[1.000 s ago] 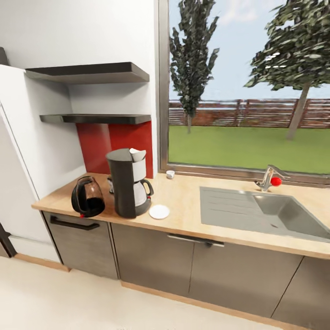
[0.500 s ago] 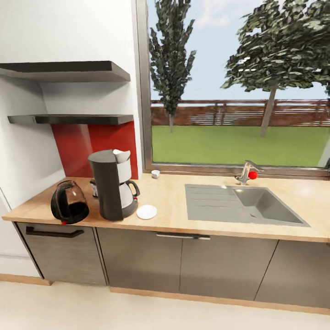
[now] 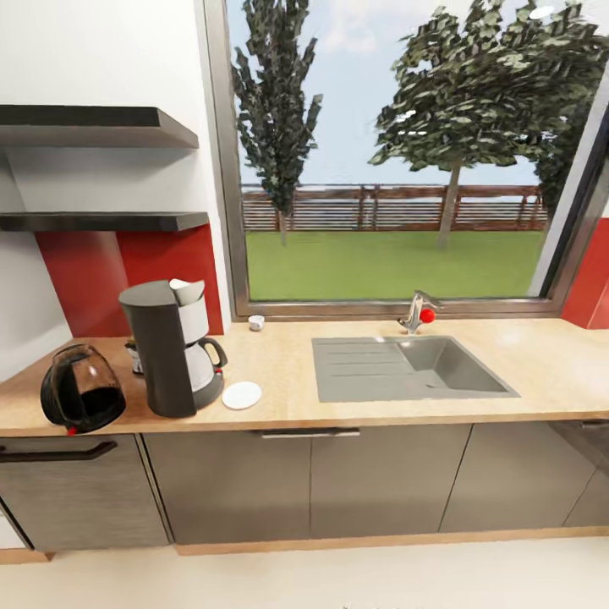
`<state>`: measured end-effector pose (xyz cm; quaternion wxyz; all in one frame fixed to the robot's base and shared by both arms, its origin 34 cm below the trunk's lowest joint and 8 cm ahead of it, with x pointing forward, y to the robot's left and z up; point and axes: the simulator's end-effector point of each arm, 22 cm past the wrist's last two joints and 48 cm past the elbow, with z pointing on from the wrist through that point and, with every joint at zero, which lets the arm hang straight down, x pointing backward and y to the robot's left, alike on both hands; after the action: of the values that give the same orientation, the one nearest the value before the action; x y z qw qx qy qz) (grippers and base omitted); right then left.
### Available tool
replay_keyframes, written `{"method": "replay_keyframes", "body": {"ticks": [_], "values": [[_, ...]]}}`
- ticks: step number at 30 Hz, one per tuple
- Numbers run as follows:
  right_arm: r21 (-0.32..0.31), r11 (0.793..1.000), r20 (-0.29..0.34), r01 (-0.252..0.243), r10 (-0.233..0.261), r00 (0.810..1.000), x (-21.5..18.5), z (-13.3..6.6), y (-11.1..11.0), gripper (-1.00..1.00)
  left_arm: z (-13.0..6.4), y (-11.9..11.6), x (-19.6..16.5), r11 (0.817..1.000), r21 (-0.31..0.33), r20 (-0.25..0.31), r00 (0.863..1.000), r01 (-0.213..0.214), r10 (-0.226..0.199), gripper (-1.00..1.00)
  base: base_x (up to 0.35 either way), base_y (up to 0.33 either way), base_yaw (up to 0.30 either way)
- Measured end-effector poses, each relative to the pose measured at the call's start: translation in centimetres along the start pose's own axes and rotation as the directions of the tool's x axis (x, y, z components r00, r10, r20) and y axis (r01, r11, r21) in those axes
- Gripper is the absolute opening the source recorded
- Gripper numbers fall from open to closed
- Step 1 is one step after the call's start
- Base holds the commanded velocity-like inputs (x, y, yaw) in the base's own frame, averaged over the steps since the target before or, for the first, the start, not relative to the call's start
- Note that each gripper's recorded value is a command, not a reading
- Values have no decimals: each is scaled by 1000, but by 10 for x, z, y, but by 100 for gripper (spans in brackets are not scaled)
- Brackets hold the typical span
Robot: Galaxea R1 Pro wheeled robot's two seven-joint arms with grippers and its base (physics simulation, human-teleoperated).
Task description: Set up a coffee station on the kitchen countertop: keep the coffee maker on the countertop, move the bottle of coffee from the kitchen shelf to the counter next to the coffee maker, place a paper coffee filter on top of the coffee maker, put the saucer next to the coffee maker with the coffee cup on the saucer, and place the electric kettle next to the coffee maker.
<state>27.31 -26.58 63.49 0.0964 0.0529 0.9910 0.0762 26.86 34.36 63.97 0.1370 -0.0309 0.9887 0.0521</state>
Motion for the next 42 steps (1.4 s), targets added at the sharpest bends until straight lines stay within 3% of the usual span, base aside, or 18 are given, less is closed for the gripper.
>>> {"method": "replay_keyframes", "body": {"ticks": [5, 16, 31, 34, 35, 36, 37, 38, 40, 41, 42], "values": [[18, 1000, 2, 2, -2, 1000, -2, -2, -14, 100, 0, -8, -5, 1000, 11, 21, 1000, 2, -2, 100, 71, -167, -85], [20, 1000, 0, 8, -8, 1000, -2, -3, -16, 100, 0, -16, -11, 1000, 20, 49, 999, 4, -5, 100, 83, -250, -7], [30, 999, 11, 10, -10, 1000, -8, -4, -22, 100, 0, -23, -18, 1000, 28, 60, 998, 5, -7, 100, -115, -160, 0], [32, 999, 12, 10, -11, 1000, -8, -4, -23, 100, -1, -28, -41, 999, 38, 109, 994, 4, -8, 100, -6, -5, 0], [29, 1000, 14, 8, -9, 1000, -8, -4, -20, 100, -6, -34, -85, 998, 50, 230, 973, -23, 11, 100, 0, 0, 0], [28, 1000, 14, 7, -7, 1000, -8, -3, -19, 100, -26, -38, -160, 998, 54, 391, 920, -31, 8, 100, 0, 0, 0], [27, 1000, 16, 5, -5, 1000, -8, -3, -18, 100, -64, -42, -245, 998, 59, 575, 818, -39, -2, 100, 0, 0, 0], [26, 1000, 17, 4, -5, 1000, -9, -3, -18, 100, -86, -46, -277, 997, 66, 657, 754, -44, -10, 100, 0, 0, 0], [25, 1000, 18, 3, -3, 1000, -9, -3, -17, 100, -114, -61, -310, 994, 95, 735, 677, -61, -29, 100, 0, 0, 0], [25, 1000, 18, 1, -1, 1000, -9, -3, -17, 100, -134, -76, -330, 989, 123, 776, 630, -84, -42, 100, 0, 0, 0], [24, 1000, 18, 0, -1, 1000, -9, -3, -16, 100, -142, -82, -337, 986, 134, 790, 611, -99, -46, 100, 0, 0, 0]]}}
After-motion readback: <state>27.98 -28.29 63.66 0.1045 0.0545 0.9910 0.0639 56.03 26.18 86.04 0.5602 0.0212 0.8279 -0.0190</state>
